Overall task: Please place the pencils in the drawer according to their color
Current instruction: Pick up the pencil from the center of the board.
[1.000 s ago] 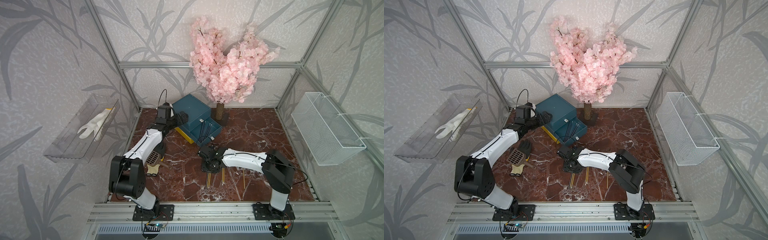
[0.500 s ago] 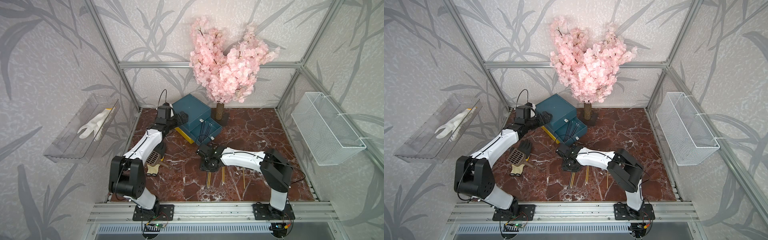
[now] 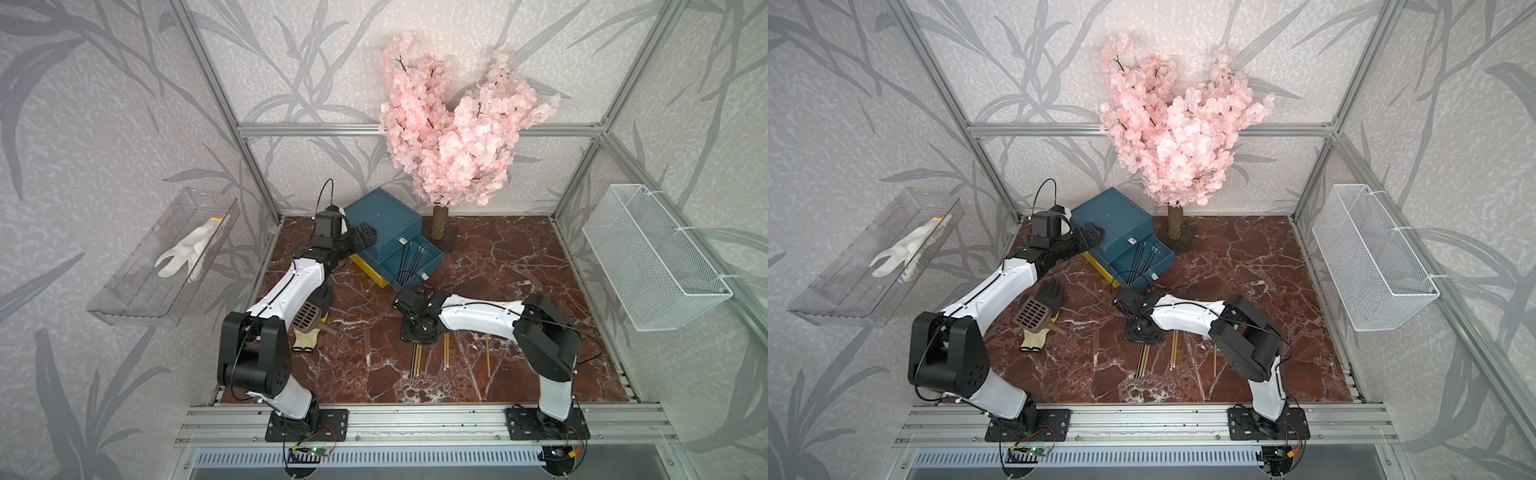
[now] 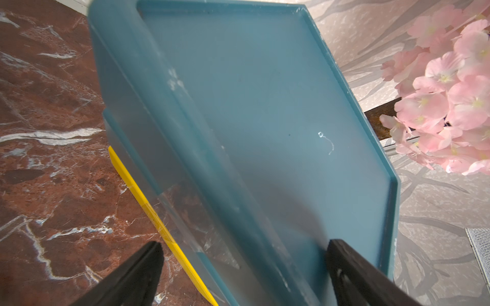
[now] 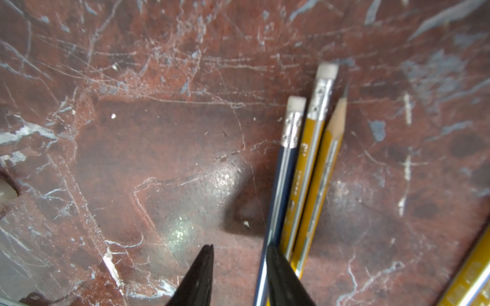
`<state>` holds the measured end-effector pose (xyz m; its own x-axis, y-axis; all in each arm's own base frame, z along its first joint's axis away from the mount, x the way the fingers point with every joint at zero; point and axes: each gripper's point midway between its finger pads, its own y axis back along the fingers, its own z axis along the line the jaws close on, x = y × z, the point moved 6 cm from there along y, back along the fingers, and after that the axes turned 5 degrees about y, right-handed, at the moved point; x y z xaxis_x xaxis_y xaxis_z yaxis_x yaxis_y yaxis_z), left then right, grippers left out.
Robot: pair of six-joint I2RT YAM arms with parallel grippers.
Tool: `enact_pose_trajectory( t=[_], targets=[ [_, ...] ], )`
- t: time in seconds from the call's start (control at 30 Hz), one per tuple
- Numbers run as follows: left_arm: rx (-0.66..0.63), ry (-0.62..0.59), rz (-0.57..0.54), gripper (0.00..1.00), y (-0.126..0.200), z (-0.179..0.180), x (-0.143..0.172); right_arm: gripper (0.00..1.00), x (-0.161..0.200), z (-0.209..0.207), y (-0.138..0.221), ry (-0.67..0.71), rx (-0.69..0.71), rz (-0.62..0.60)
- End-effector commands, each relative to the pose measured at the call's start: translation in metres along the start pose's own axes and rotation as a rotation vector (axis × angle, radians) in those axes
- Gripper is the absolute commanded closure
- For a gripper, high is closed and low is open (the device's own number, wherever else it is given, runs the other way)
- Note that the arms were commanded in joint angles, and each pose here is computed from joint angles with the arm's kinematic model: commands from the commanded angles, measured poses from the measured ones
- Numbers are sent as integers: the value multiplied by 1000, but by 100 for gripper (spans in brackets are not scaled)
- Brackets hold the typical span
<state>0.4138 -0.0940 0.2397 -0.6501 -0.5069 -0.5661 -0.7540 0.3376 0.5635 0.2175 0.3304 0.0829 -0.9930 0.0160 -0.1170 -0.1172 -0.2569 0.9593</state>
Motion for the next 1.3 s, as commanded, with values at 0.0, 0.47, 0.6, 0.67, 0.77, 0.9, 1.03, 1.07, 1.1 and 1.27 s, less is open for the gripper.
enact_pose_trajectory(
  t=[0.0,0.47,0.6,0.67,0.77,0.9,1.03,1.07,1.1,1.27],
  targets=[
    [-205,16,242,0,-10,49,59,63,5,-13,-12,-14,51,29],
    [-199,19,237,0,-10,48,58,65,8,-22,-8,-23,84,33],
    [-198,19,238,0,-10,48,58,65,10,-23,-7,-28,81,33],
    [-200,19,238,0,-10,48,58,65,10,-24,-7,-28,81,35],
    [-199,17,236,0,-9,48,58,65,10,-24,-7,-29,80,36],
    [-198,19,237,0,-9,48,58,65,10,-22,-11,-20,91,47],
    [-201,19,235,0,-9,48,58,65,8,-19,-13,-3,126,66],
    [-202,20,237,0,-9,49,58,66,7,-20,-14,-1,139,72],
    [-200,20,237,0,-9,48,58,66,8,-20,-14,3,157,83],
    [-197,22,232,0,-10,47,57,68,10,-26,-13,1,230,116]
  ],
)
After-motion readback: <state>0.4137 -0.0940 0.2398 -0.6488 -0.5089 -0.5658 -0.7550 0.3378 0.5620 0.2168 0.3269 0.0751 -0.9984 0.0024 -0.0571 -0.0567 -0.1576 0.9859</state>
